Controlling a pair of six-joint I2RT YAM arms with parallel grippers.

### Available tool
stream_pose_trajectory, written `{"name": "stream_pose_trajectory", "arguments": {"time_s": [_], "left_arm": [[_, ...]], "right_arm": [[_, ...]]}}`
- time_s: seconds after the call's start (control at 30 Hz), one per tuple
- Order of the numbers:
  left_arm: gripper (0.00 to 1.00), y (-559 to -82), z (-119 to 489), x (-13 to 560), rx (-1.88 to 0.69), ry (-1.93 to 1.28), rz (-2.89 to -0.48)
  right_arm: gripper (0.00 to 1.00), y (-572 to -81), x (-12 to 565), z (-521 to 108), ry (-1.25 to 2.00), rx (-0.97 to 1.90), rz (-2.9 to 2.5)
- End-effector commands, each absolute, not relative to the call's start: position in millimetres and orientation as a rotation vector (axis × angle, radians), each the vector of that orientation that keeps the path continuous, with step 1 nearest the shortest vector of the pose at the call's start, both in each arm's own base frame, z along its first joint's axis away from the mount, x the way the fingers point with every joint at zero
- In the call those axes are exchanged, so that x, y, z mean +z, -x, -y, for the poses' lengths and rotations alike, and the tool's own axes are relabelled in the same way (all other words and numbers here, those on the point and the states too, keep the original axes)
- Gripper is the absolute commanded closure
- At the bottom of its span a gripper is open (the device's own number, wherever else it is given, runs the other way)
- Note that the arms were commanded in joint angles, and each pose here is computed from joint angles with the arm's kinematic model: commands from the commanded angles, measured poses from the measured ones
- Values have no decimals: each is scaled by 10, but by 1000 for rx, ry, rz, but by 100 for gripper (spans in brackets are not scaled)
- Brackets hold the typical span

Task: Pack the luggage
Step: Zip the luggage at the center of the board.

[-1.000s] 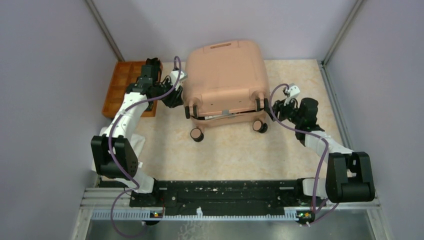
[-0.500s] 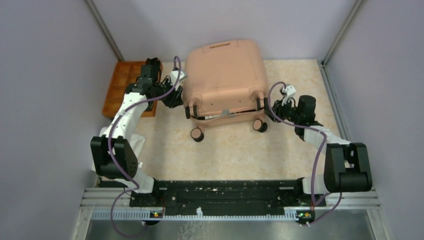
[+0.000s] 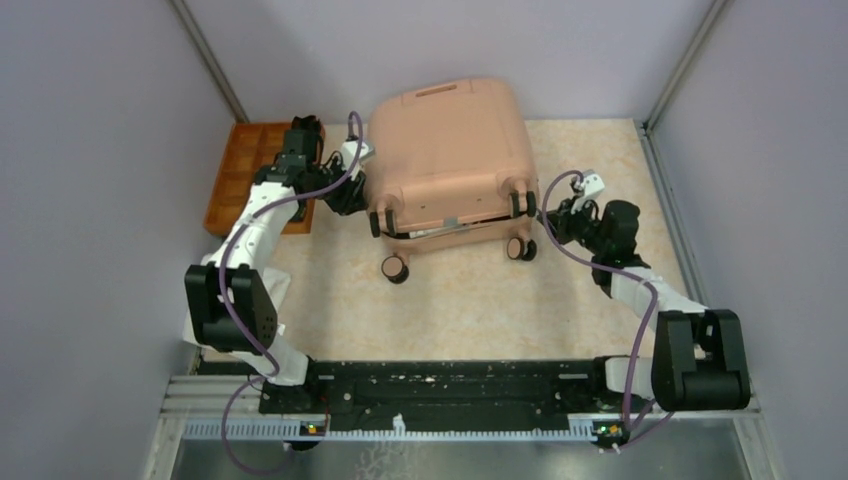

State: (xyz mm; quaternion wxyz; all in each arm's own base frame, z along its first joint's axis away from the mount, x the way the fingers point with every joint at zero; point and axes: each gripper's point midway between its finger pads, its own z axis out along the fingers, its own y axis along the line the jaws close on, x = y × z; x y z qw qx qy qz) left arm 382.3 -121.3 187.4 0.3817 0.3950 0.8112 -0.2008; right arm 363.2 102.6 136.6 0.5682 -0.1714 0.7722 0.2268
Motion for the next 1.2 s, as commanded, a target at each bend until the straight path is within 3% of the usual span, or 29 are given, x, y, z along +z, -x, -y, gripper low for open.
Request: {"name": "stream_pose_trajectory", "arguments": {"time_s": [0.0,0.43,0.67,1.17], "left_arm": [[65,-3966,1288,1923,-541,-1032,-2007],[65,-3975,1391,1895,-551,-1055,-1994],[67,-4002,1507,1785,-550,-1087,-1992],[69,-4023,1961,1702,-541,-1229,-1950]], "right_arm": [[100,-3609,1823,-1109,430,537,-1642],[100,-3413,1782,-1363,370,722,-1665],[100,-3271,1922,-1543,58,1054,-1620],[100,-2992,2003,-2220,-36,1398,-1566]]}}
